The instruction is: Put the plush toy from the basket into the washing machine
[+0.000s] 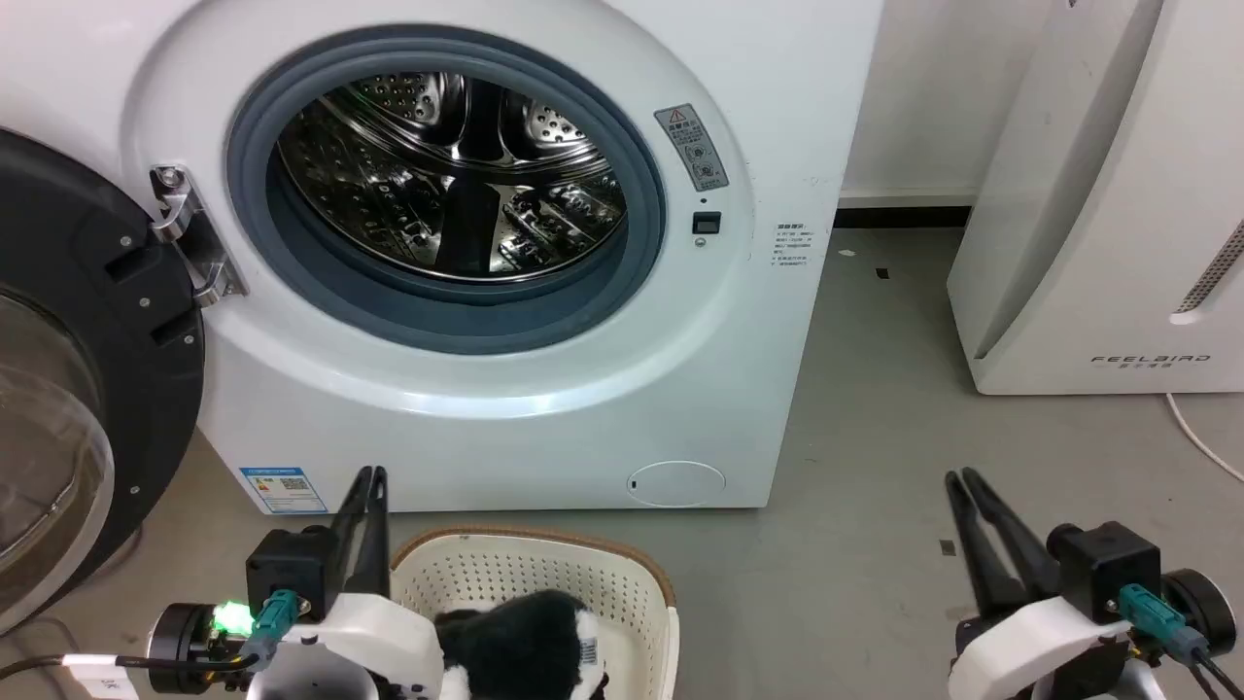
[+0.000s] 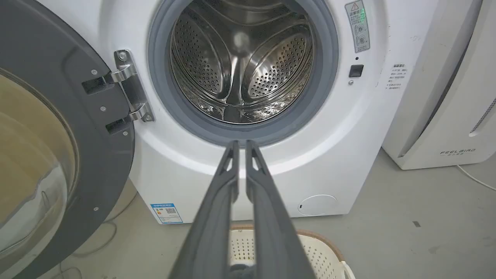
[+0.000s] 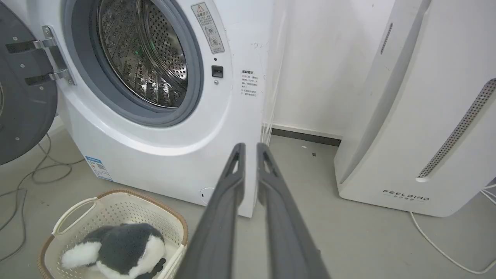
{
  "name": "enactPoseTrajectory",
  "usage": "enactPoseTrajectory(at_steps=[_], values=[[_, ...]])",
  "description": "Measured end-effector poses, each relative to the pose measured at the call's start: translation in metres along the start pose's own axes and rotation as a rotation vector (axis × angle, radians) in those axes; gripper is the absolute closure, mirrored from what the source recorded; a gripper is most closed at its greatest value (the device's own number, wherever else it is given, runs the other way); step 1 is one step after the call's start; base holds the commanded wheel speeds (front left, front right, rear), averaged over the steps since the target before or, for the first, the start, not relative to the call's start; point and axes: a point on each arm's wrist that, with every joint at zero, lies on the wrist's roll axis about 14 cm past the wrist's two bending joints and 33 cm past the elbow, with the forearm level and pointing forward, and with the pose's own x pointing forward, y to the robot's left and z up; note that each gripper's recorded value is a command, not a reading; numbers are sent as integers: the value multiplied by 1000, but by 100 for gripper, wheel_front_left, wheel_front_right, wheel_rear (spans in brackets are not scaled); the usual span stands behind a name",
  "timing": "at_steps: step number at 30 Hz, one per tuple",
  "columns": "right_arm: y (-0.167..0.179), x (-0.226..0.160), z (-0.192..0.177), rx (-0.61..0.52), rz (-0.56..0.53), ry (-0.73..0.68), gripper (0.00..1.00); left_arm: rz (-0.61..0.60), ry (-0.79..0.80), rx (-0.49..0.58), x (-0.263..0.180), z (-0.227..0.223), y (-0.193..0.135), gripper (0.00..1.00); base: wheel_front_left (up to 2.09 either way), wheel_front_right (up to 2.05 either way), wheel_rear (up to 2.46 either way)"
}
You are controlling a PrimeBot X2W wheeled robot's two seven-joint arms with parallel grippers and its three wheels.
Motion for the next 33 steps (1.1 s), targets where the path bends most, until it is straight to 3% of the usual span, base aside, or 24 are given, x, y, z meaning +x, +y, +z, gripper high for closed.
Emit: enactPoseTrajectory(at_steps=[19, 33], values=[[-6, 0, 1, 13, -19, -20, 0, -16, -9, -19, 2, -2, -6, 0, 0, 0, 0], [-10, 3, -6, 31, -30, -18, 0, -36, 68, -45, 6, -33, -15, 0, 0, 0, 0]])
